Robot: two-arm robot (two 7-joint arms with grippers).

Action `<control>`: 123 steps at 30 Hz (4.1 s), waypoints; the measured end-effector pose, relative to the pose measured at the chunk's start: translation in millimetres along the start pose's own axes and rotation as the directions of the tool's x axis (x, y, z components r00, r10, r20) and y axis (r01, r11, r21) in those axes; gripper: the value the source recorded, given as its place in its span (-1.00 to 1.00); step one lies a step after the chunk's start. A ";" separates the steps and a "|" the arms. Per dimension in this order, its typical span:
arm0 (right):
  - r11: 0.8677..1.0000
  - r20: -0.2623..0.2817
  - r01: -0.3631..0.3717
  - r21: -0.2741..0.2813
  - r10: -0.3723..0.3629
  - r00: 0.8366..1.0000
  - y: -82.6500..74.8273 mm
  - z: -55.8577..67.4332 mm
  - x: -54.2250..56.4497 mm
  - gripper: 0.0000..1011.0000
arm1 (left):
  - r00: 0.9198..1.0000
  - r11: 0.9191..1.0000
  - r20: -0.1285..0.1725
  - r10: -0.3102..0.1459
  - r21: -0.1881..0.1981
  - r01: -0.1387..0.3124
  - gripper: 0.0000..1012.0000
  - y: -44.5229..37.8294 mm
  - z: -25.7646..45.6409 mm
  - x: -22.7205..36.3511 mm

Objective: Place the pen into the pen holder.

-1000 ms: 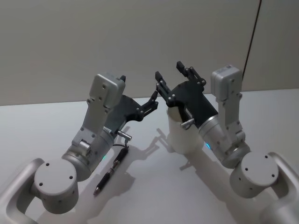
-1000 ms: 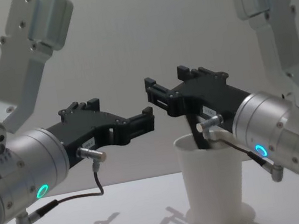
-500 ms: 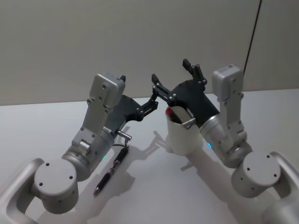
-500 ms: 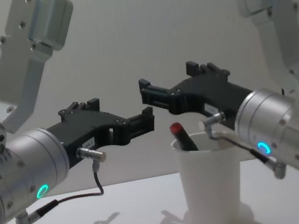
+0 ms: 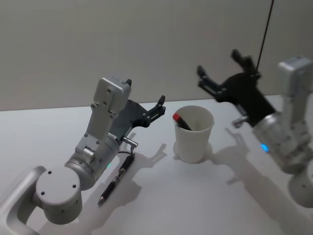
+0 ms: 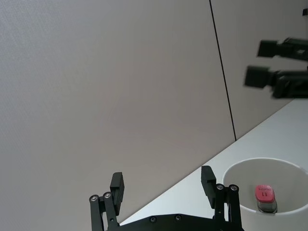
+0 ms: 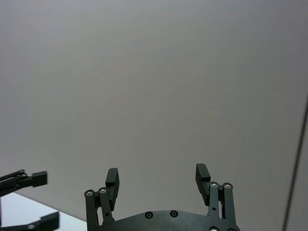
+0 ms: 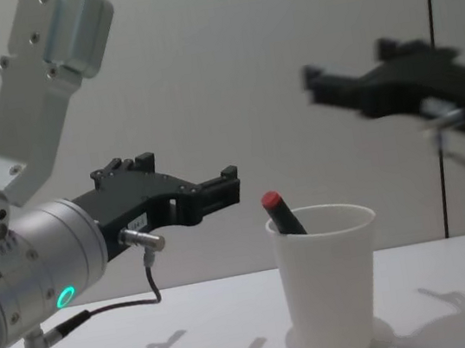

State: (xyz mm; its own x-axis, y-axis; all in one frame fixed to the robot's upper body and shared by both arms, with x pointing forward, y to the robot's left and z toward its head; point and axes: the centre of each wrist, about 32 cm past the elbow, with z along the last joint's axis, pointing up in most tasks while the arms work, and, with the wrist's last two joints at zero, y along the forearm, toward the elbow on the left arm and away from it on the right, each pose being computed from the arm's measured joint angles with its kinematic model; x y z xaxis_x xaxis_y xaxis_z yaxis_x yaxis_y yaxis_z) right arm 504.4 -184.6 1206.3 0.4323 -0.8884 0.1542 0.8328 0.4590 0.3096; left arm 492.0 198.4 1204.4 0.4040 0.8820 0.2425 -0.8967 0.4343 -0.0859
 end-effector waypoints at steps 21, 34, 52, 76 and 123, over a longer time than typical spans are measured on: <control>0.988 0.073 0.148 -0.045 -0.144 0.987 -85.8 49.9 85.4 0.98 | 1.000 1.000 0.000 0.000 0.000 0.000 0.98 0.0 0.0 0.0; 0.984 0.045 0.153 -0.093 -0.149 0.988 -88.2 42.9 75.9 0.98 | 1.000 1.000 0.000 0.000 0.000 0.000 0.98 0.0 0.0 0.0; 0.955 -0.069 0.119 -0.270 -0.143 0.987 -80.7 5.1 18.1 0.98 | 1.000 1.000 0.000 0.000 0.000 0.000 0.98 0.0 0.0 0.0; 0.955 -0.069 0.118 -0.270 -0.142 0.987 -80.4 4.9 17.5 0.98 | 0.998 0.992 -0.039 0.041 0.120 -0.037 0.98 22.6 10.1 10.8; 0.955 -0.069 0.118 -0.270 -0.142 0.987 -80.4 5.0 17.5 0.98 | 0.959 0.913 -0.276 -0.065 0.372 0.169 0.98 81.5 17.8 1.7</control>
State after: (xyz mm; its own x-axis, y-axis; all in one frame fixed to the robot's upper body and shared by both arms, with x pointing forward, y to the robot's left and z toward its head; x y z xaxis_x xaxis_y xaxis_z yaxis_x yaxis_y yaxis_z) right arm 443.3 -237.1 1188.8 0.3327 -0.9420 0.0433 0.9403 0.3349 0.0605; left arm 416.3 232.0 1215.1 0.4957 0.8680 -0.0288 -0.8174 0.4775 0.3222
